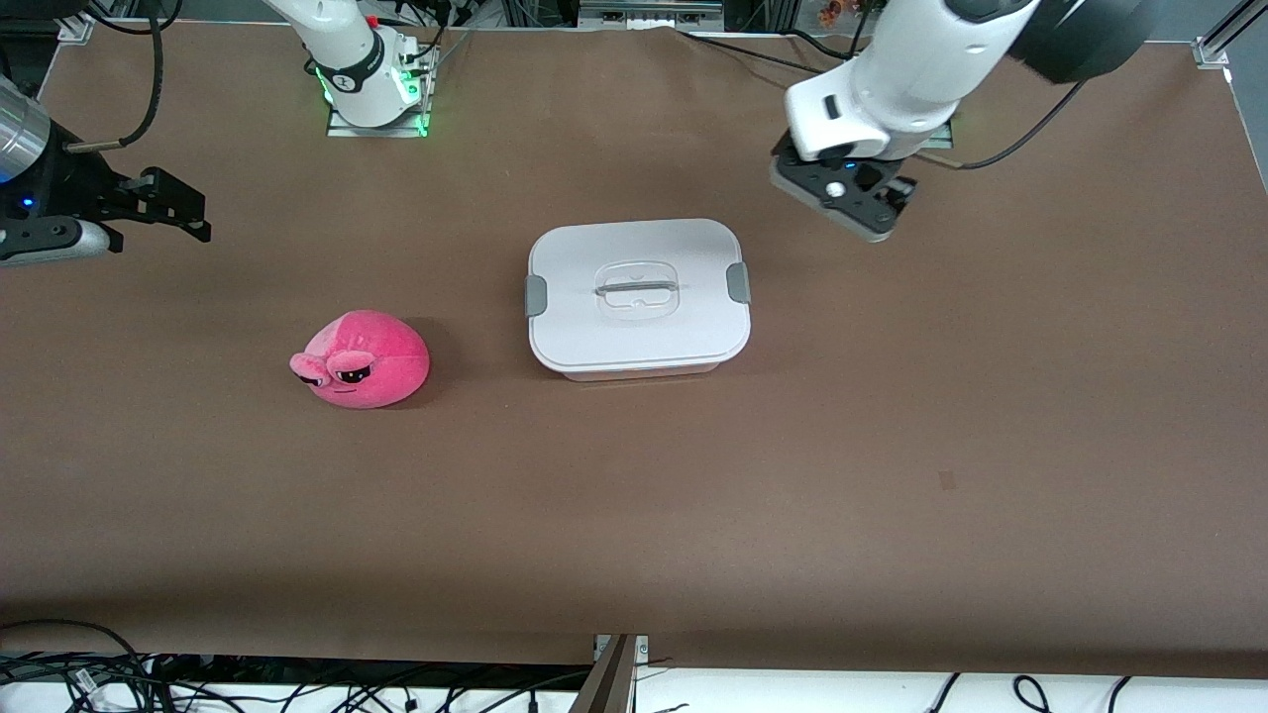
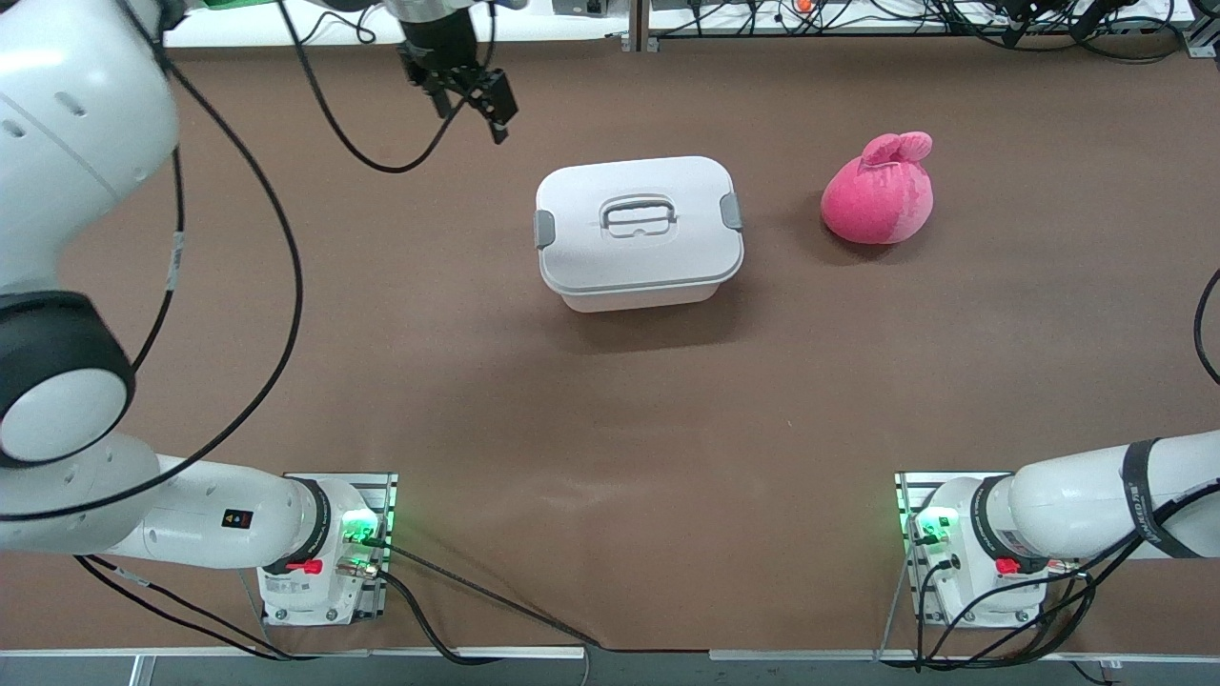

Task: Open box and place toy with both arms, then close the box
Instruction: 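Reach the left gripper to the lid handle while the right gripper approaches the toy, then lift the lid off with the left gripper while the right gripper grasps the toy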

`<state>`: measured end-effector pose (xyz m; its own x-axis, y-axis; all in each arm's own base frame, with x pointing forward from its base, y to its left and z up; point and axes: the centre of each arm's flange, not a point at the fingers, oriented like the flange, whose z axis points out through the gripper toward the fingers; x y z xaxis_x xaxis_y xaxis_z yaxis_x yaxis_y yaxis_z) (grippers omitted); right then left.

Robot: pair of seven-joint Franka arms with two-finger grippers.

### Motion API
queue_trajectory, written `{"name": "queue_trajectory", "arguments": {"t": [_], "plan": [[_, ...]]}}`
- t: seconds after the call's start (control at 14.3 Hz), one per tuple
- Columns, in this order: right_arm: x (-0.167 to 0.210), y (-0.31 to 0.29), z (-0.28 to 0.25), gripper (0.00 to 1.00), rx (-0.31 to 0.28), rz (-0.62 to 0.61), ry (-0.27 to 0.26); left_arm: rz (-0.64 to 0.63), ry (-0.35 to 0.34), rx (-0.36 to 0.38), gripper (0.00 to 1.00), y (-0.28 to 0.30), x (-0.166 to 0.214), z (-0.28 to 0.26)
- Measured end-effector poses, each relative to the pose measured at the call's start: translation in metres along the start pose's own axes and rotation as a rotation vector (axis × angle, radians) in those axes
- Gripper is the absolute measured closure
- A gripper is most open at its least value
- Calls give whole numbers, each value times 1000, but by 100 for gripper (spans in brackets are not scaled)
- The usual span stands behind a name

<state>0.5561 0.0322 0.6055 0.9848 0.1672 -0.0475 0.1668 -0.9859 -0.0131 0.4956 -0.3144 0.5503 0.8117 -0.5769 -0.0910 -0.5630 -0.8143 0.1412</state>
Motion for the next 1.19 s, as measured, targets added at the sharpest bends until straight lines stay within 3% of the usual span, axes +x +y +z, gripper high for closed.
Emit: {"name": "queue_trajectory", "arguments": {"t": [0.21,0.56,0.84,1.19], "plan": [[4,1,16,0,4,-30,-29,133,21,-25,0,52,46,37],[12,2,48,0,10,-38,-63,414,73,101,0,158,93,143],[16,0,72,0,27,-37,-52,600,99,93,0,135,120,184],[21,-24,177,0,46,-46,4,709,46,113,0,125,127,222]]}}
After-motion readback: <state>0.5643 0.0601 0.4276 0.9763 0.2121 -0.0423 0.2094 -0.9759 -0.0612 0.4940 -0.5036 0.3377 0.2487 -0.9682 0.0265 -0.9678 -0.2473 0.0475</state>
